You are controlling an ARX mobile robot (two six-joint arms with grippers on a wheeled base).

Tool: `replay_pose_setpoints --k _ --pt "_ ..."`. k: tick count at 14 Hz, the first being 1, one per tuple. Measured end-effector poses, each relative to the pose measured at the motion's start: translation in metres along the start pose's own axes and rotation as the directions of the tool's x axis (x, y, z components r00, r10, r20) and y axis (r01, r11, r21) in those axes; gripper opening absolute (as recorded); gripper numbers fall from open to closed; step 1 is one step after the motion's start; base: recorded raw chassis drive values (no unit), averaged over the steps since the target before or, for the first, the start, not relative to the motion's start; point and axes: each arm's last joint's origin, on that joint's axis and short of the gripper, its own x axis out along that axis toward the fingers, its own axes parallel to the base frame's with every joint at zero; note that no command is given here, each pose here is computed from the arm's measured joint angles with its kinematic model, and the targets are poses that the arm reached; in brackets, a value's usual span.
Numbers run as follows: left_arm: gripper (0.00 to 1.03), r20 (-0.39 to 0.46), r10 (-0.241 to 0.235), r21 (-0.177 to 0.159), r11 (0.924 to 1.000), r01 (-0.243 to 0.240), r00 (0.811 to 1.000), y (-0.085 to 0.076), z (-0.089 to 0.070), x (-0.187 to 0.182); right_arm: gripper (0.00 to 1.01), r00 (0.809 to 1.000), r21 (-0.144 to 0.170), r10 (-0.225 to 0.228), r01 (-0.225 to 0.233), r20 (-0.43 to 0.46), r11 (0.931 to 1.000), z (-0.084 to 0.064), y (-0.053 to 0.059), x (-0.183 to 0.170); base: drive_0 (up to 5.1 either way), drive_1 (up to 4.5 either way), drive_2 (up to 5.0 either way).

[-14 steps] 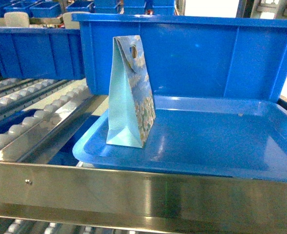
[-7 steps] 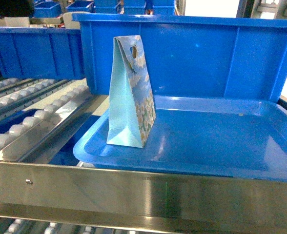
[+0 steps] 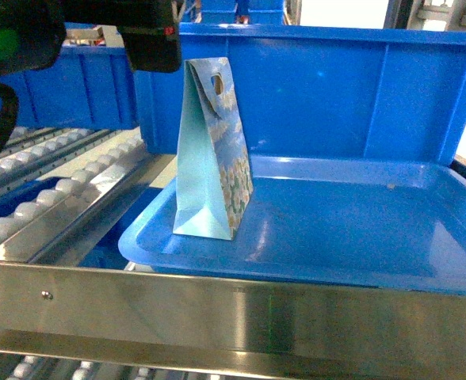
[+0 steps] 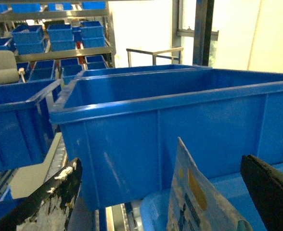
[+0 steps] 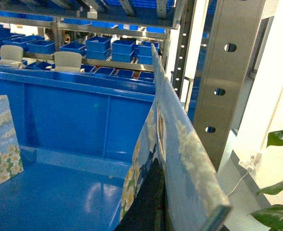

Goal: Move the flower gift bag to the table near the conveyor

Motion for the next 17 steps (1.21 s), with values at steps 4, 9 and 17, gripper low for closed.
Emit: replay_pose_setpoints --k 4,9,17 --pt "0.98 -0.101 -0.100 0.002 0.9949 0.101 0.990 -0.023 -0.020 0.023 0.02 1.000 0.000 0.000 0.000 0.000 1.0000 0.000 0.000 0.000 0.0 0.00 0.0" --pt "0.98 -0.152 -0.131 -0.008 0.9913 0.131 0.980 -0.035 -0.034 0.031 0.02 1.000 0.000 0.000 0.000 0.000 1.0000 0.000 0.000 0.000 0.0 0.00 0.0" --pt "0.31 -0.174 -0.104 -0.061 0.9937 0.094 0.979 -0.033 -0.043 0.034 0.02 1.000 0.000 0.000 0.000 0.000 1.0000 0.000 0.000 0.000 0.0 0.00 0.0"
